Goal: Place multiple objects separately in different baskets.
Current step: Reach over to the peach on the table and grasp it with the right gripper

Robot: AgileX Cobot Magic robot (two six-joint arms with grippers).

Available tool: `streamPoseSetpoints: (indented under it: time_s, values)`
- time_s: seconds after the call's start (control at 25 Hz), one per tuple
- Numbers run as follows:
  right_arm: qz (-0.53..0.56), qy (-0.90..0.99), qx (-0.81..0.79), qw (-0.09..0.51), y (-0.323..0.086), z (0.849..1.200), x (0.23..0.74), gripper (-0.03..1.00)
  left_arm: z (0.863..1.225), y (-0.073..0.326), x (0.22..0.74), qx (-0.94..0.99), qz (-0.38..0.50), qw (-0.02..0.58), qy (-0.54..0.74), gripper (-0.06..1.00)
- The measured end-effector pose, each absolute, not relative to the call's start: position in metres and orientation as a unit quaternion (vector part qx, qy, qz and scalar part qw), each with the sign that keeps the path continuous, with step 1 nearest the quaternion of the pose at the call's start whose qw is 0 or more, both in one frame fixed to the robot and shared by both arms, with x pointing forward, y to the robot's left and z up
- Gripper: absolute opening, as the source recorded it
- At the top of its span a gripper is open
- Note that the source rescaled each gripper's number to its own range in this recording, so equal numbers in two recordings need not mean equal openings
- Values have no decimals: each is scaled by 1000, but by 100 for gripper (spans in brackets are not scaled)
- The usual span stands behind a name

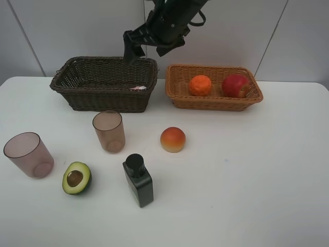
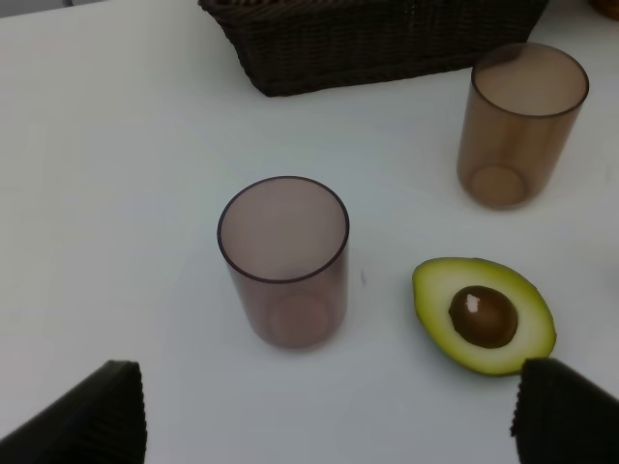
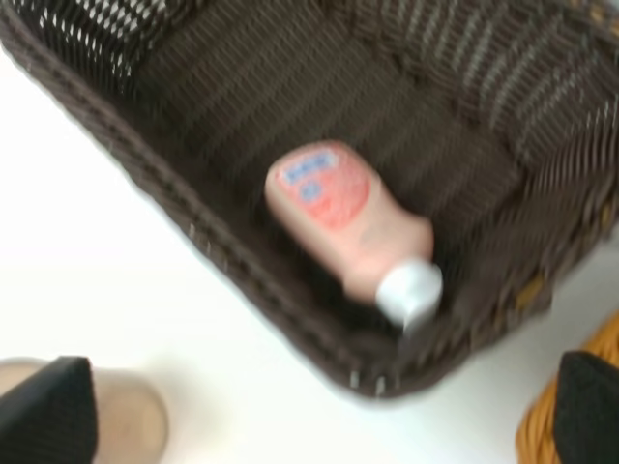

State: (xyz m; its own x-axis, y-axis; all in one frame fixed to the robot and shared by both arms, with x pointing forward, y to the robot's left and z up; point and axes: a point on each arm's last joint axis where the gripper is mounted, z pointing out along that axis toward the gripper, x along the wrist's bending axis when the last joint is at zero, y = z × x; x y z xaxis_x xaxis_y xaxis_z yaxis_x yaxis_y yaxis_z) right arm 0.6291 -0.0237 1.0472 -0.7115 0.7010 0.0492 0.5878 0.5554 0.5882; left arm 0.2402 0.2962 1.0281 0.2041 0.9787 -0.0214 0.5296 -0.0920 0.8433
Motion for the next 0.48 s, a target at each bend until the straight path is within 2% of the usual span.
streamPoseSetpoints:
  time_s: [0.48]
  values:
    - [236, 882, 402, 67, -55, 1008, 586, 98, 1028, 296, 240, 677, 296, 379, 557, 100]
